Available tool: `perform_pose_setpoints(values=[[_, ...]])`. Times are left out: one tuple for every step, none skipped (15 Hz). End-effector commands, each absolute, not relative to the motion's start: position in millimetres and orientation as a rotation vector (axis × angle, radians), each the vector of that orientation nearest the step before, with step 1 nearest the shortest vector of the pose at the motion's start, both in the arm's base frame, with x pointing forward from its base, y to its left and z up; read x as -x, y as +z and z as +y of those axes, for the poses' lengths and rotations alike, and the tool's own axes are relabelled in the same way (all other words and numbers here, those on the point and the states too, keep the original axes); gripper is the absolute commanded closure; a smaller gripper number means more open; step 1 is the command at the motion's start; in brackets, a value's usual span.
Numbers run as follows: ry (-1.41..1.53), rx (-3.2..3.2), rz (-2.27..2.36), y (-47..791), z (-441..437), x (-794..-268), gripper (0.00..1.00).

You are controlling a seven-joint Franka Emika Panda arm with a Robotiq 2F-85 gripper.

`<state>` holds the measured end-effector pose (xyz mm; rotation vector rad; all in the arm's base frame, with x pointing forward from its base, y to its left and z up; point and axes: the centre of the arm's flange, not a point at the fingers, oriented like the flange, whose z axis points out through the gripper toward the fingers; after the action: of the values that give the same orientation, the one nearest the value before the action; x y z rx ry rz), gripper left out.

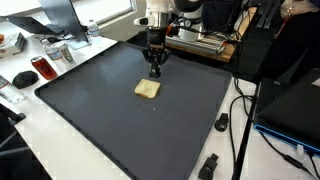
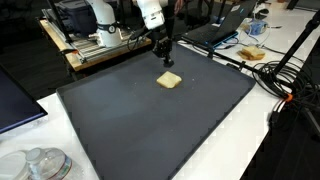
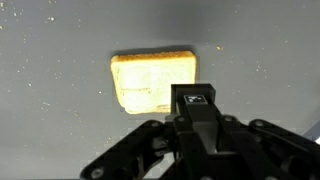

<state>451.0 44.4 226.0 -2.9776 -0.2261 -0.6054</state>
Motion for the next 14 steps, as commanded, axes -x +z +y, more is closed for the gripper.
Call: perform_pose_setpoints(values=[[-0.605,3.03,-0.275,254,64,-461,0.95],[-0.634,3.034,-0.29,255,68,-462,0.95],[-0.667,3.042,-0.312,257,73,-465,0.95],[-0.684,3.047,-0.331,258,76,-467,0.95],[-0.693,3.056,-0.342,259,78,-469,0.95],[-0.705,3.062,-0.35,259,80,-470,0.95],[-0.722,3.059,-0.378,261,83,-472,0.95],[-0.743,3.059,-0.389,262,86,-474,0.95],[-0.752,3.061,-0.386,262,85,-474,0.95],[-0.755,3.068,-0.389,263,85,-475,0.95],[-0.749,3.075,-0.392,263,85,-476,0.95],[-0.731,3.087,-0.388,263,85,-478,0.95],[-0.709,3.102,-0.393,263,86,-480,0.95],[-0.687,3.121,-0.396,262,87,-481,0.95]])
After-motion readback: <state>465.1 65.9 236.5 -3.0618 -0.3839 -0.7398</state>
